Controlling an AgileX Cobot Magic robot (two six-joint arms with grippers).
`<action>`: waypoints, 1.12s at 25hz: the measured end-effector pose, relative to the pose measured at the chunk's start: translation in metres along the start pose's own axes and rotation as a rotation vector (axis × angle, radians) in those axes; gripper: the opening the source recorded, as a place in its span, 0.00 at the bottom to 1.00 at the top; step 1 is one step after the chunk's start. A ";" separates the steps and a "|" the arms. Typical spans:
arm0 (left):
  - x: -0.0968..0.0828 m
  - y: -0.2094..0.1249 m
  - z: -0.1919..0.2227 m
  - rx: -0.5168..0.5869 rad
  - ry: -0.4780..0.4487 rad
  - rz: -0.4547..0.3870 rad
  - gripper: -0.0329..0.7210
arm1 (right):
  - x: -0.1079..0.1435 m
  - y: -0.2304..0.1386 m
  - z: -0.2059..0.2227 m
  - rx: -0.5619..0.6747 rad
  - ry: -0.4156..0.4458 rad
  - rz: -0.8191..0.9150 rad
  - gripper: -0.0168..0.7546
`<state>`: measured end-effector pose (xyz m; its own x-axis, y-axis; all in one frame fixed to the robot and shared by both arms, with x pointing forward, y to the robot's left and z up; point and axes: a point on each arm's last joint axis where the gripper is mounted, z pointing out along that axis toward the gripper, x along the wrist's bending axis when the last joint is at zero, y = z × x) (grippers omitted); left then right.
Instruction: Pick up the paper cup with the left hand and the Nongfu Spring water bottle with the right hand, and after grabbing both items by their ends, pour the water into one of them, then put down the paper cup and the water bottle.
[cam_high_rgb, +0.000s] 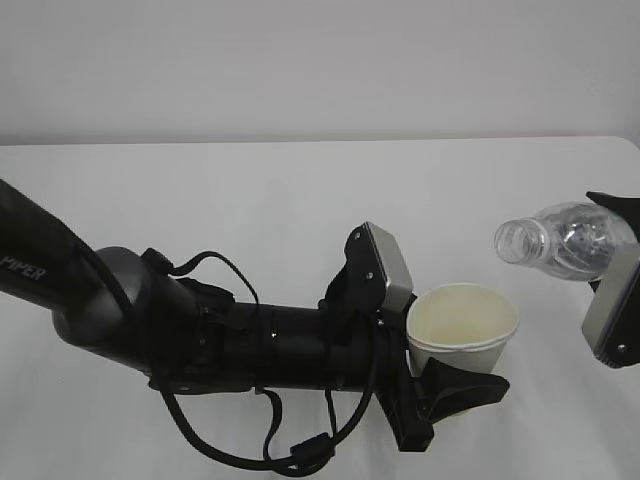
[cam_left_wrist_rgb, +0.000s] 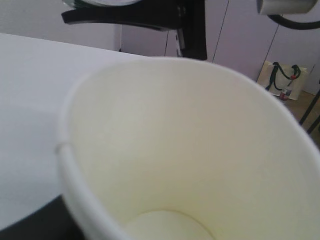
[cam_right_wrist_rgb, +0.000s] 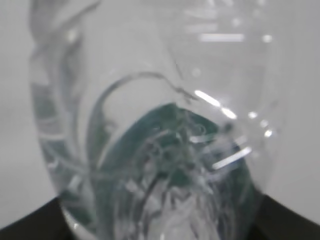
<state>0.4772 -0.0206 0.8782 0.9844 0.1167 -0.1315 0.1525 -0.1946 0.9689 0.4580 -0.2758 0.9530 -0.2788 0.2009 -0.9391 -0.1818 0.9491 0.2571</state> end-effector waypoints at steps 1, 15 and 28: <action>0.000 0.000 0.000 0.000 0.000 0.000 0.64 | 0.000 0.000 0.000 -0.003 0.001 -0.004 0.58; 0.000 0.000 0.000 0.002 0.001 0.000 0.64 | 0.001 0.001 0.000 -0.013 0.012 -0.062 0.58; 0.001 0.000 0.000 -0.005 0.014 -0.010 0.64 | -0.002 0.002 0.002 -0.019 0.005 -0.113 0.58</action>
<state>0.4785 -0.0205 0.8784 0.9816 0.1325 -0.1378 0.1614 -0.1883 0.9688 0.4601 -0.2740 0.9547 -0.2604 0.0914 -0.9612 -0.2305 0.9608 0.1538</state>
